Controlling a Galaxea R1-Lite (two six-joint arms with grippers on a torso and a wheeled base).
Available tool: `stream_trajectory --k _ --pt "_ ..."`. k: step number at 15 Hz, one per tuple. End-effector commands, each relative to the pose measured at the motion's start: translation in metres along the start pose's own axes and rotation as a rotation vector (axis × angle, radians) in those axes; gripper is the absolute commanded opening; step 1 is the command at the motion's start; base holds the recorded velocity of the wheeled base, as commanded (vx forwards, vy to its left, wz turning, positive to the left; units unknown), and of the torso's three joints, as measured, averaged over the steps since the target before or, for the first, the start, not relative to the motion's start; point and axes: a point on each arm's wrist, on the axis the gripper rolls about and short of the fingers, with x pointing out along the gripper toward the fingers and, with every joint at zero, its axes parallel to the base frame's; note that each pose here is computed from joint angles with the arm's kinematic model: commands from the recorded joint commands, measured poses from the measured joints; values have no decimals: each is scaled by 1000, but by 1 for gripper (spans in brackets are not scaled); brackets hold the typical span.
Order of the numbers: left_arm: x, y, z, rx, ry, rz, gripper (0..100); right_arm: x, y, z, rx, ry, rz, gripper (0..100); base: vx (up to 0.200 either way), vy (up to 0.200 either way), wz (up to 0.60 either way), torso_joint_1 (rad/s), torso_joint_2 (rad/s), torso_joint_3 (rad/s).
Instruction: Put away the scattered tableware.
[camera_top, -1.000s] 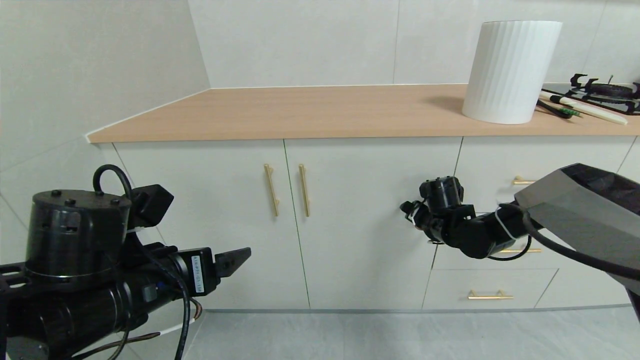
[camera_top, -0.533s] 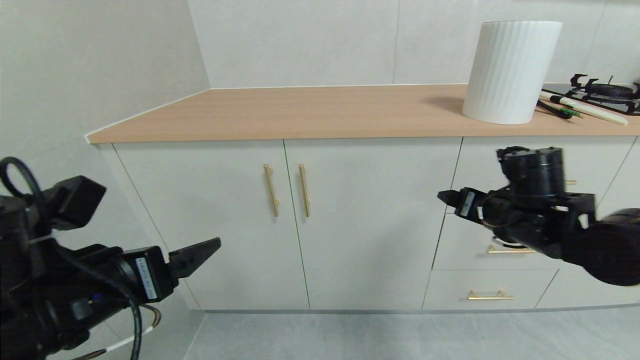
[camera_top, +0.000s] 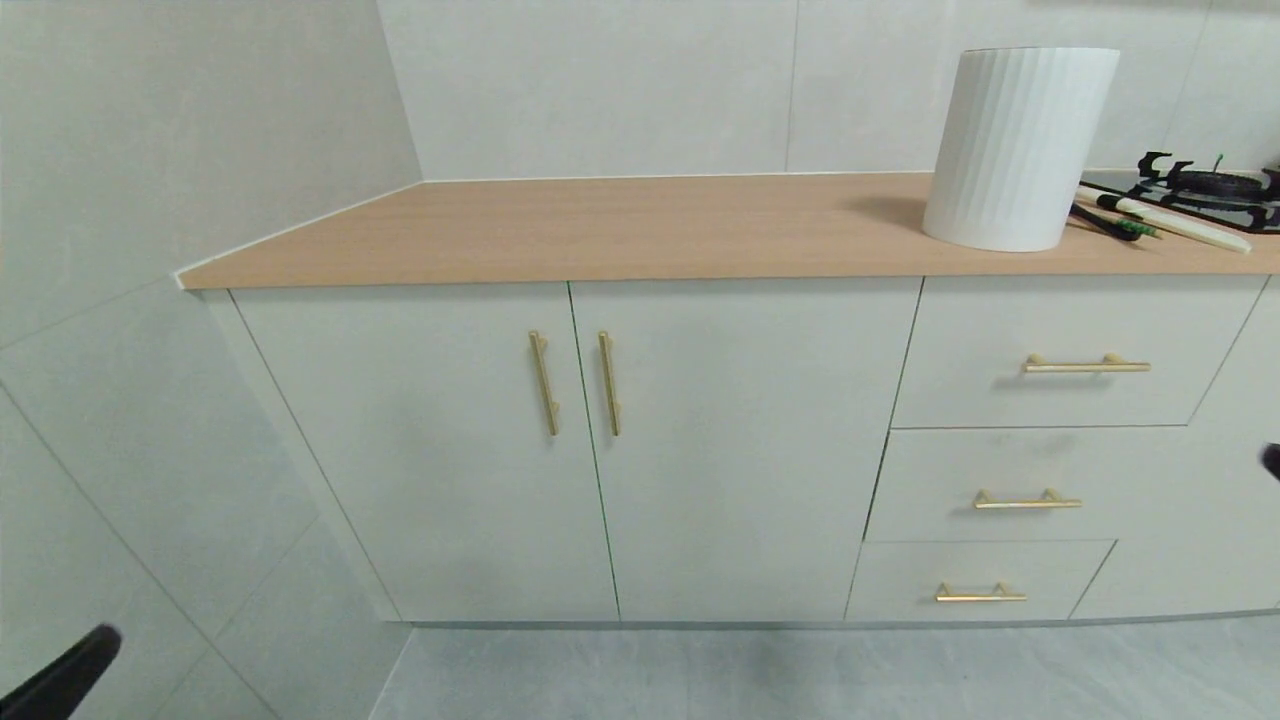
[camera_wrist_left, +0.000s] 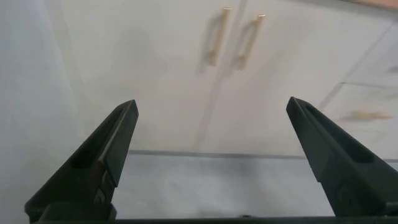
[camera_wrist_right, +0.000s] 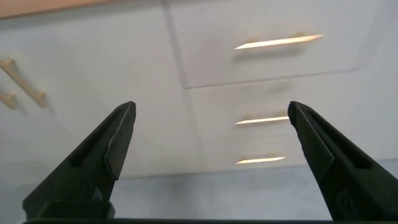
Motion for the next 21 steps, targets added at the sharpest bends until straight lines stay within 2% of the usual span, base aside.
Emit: stream_trajectory --k 1,2,4,5,6,7,8,9,10,11,12,13,14,15,17,18,19,20,21 --pt "-47 13 -29 45 -161 68 100 -92 -33 -33 -63 -214 -184 100 0 0 0 0 0 0" --pt "-53 14 -31 50 -200 96 100 -102 -34 -40 -62 -232 -206 100 0 0 0 0 0 0" --pt "-54 13 -32 49 -222 205 100 -114 -36 -55 -63 -230 -247 100 0 0 0 0 0 0" --pt "-54 13 -32 54 -233 236 100 -121 -34 -59 -60 -266 -274 100 0 0 0 0 0 0" --pt "-54 12 -32 65 -240 268 100 -122 -35 -66 -62 -260 -278 100 0 0 0 0 0 0" --pt "-58 10 -33 80 -268 331 100 -119 -36 -70 -55 -257 -306 100 0 0 0 0 0 0" --pt "-66 8 -39 103 -315 351 100 -118 -36 -70 -49 -266 -330 100 0 0 0 0 0 0" --pt "-64 9 -46 129 -302 354 100 -116 -37 -75 -53 -252 -334 100 0 0 0 0 0 0" --pt "-60 11 -51 126 -295 385 100 -112 -37 -82 -61 -223 -334 100 0 0 0 0 0 0" --pt "-54 13 -60 135 -272 387 100 -106 -38 -93 -74 -182 -332 100 0 0 0 0 0 0" --pt "-47 14 -71 161 -229 365 100 -100 -38 -108 -91 -128 -303 100 0 0 0 0 0 0" --pt "-47 14 -71 161 -229 365 100 -100 -38 -108 -91 -128 -303 100 0 0 0 0 0 0" --pt "-35 17 -96 232 -154 287 100 -92 -37 -122 -123 -135 -190 100 0 0 0 0 0 0" --pt "-34 18 -100 229 -116 277 100 -91 -36 -124 -140 -114 -150 100 0 0 0 0 0 0" --pt "-34 17 -99 192 -121 225 100 -91 -35 -127 -149 -76 -80 100 0 0 0 0 0 0" --pt "-34 16 -102 163 -95 159 100 -91 -33 -127 -152 -75 -12 100 0 0 0 0 0 0" --pt "-33 16 -104 163 -74 142 100 -91 -33 -129 -159 -52 22 100 0 0 0 0 0 0" --pt "-33 16 -104 160 -77 140 100 -90 -32 -134 -170 -12 58 100 0 0 0 0 0 0" --pt "-33 16 -104 171 -76 139 100 -90 -32 -132 -171 -26 68 100 0 0 0 0 0 0"
